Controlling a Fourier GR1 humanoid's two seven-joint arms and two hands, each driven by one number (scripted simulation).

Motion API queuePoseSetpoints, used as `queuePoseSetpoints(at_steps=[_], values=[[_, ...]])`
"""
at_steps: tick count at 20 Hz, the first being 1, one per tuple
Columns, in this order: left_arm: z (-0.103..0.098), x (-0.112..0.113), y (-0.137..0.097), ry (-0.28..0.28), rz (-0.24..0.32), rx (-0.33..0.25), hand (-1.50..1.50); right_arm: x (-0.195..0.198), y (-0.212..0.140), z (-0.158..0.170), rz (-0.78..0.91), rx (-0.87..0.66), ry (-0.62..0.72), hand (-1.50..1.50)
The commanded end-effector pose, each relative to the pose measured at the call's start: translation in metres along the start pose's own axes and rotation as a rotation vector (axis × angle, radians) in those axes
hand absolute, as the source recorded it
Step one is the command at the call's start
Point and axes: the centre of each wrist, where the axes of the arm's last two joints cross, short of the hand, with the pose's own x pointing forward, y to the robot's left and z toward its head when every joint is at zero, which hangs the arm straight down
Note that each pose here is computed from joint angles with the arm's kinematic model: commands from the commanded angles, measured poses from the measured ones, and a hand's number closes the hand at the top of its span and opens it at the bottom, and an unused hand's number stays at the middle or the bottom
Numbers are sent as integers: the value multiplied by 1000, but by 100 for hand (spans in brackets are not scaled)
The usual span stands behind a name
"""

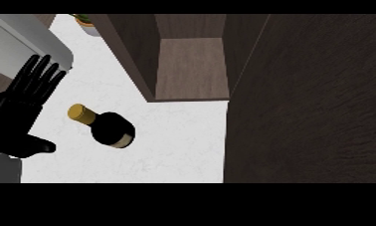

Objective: Pick up the wine, place it into the cabinet and close the cabinet

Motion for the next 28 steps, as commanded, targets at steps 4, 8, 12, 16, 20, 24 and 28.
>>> queuePoseSetpoints(at_steps=[4, 8, 12, 16, 20, 24, 28], values=[[-3, -51, 23, 59, -14, 19, -150, 20, 5, 21, -67, 41, -65, -150], [-5, -80, 17, 86, -4, 0, -150, 28, 7, 28, -85, 53, -68, -150], [-8, -95, 30, 122, 18, -13, -150, 37, 12, 26, -85, 69, -73, -150], [-8, -122, 21, 159, 58, -116, -150, 29, 10, 19, -72, 46, -69, -150], [4, -137, 31, 166, 119, -115, -150, 26, 9, 29, -70, 44, -67, -150], [11, -163, 25, 200, 179, -119, -150, 18, 6, 23, -78, 49, -81, -150], [15, -174, 33, 204, 190, -112, -150, 28, 14, 23, -63, 67, -59, -150]])
